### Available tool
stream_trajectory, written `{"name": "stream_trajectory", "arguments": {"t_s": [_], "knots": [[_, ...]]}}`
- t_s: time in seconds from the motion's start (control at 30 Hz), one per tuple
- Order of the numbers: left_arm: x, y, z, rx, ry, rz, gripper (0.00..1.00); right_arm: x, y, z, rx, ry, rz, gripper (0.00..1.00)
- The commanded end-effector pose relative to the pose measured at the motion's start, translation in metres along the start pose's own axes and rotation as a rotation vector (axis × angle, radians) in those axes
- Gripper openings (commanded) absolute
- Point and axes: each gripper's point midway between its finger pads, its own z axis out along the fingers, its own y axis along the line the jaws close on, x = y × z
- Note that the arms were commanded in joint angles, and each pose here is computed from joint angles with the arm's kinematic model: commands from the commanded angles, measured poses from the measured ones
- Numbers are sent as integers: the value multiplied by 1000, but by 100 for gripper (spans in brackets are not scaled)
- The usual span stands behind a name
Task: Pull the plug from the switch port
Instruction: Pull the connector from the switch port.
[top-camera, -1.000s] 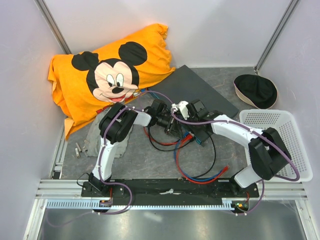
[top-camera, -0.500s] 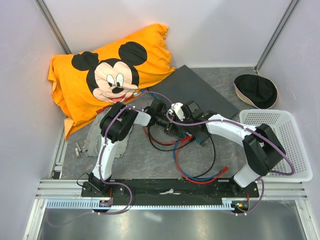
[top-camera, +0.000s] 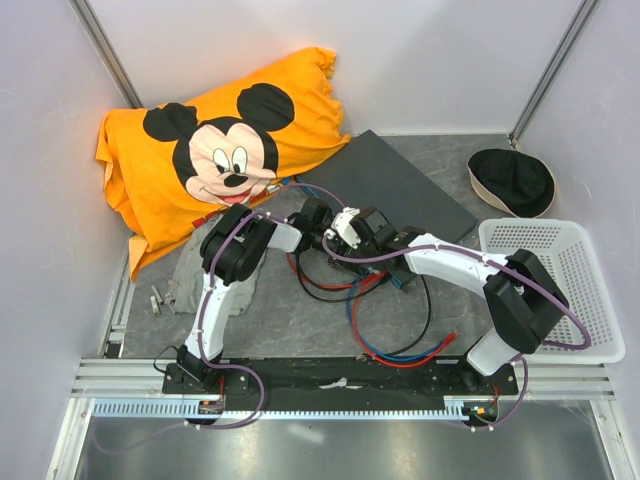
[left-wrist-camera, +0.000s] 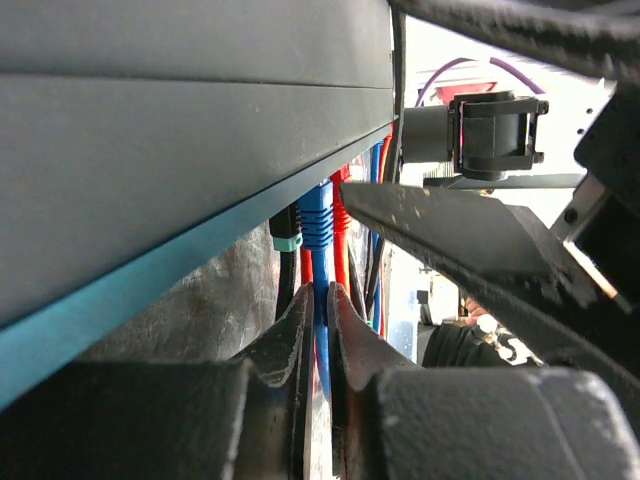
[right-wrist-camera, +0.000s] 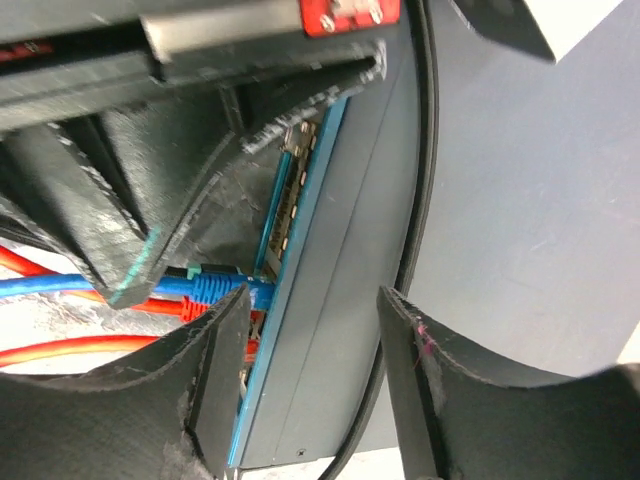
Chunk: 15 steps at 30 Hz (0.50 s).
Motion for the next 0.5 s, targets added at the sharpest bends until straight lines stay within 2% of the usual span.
{"name": "stream_trajectory", "arguments": {"t_s": [0.0, 0.13, 0.17, 0.23, 0.47], "knots": [[-31, 3, -5, -24, -75, 45, 6, -23, -22, -15, 101, -67, -31, 58], [-32, 5, -5, -23, -75, 28, 6, -19, -23, -15, 110, -52, -44, 46], [-33, 7, -4, -22, -76, 26, 6, -16, -22, -16, 105, -45, -54, 36], [-35, 8, -5, -21, -78, 18, 6, -15, -19, -15, 86, -44, -58, 30], [-38, 12, -7, -23, -85, 8, 6, -15, 4, -18, -36, -56, -42, 34]]}}
